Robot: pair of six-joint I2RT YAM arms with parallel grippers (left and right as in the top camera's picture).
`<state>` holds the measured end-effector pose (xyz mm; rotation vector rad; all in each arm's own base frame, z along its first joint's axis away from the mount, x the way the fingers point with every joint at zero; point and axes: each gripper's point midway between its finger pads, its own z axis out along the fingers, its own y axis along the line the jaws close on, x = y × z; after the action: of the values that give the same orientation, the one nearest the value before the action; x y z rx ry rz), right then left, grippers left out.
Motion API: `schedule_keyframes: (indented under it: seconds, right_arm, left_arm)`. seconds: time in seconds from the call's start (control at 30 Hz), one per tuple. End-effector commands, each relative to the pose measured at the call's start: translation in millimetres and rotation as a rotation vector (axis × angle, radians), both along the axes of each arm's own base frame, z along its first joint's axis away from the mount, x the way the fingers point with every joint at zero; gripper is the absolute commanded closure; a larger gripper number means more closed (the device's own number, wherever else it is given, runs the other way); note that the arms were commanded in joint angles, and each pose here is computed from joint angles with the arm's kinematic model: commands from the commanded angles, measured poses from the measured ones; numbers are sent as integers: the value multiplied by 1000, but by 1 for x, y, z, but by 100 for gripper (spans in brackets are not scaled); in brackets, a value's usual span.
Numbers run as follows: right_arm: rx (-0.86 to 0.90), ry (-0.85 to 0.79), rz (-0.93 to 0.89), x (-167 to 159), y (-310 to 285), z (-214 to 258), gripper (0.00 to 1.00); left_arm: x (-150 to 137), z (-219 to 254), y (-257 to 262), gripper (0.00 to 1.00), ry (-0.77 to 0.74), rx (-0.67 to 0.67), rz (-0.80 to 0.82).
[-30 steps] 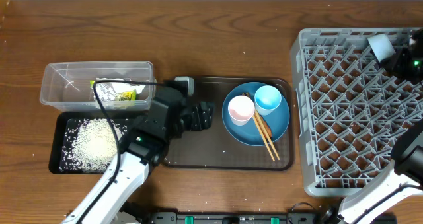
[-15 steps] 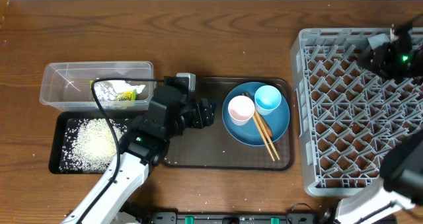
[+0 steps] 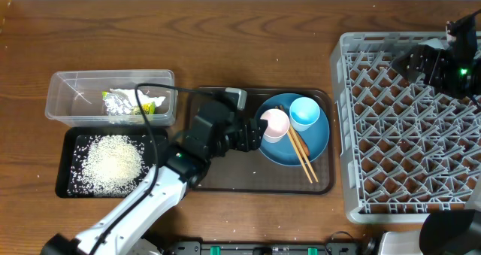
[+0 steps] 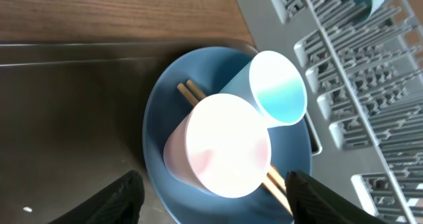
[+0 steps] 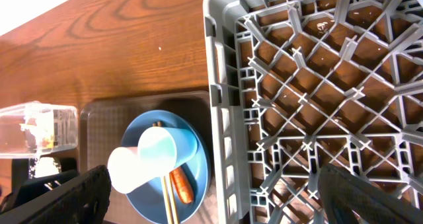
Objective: Sort waste into correct bins and load items into the dishwasher rack
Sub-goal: 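Move the left gripper right over the pink cup on the blue plate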
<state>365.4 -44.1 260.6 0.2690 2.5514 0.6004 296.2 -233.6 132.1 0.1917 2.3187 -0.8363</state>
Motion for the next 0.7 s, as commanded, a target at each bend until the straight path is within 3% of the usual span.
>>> schedule_keyframes:
  seconds: [0.0, 0.2, 0.5, 0.67]
  right_arm:
    - [-3, 0, 8, -1, 3, 0, 1]
    - [-3, 0, 8, -1, 3, 0, 1]
    - [-3, 0, 8, -1, 3, 0, 1]
    - [-3, 0, 8, -1, 3, 0, 1]
  left_arm:
    - [2, -1, -4, 30, -1, -4, -11]
    - [1, 4, -4, 31, 16, 20, -20]
    - [10, 17, 19, 31, 86, 219, 62]
    - [8, 2, 0, 31, 108, 257, 22]
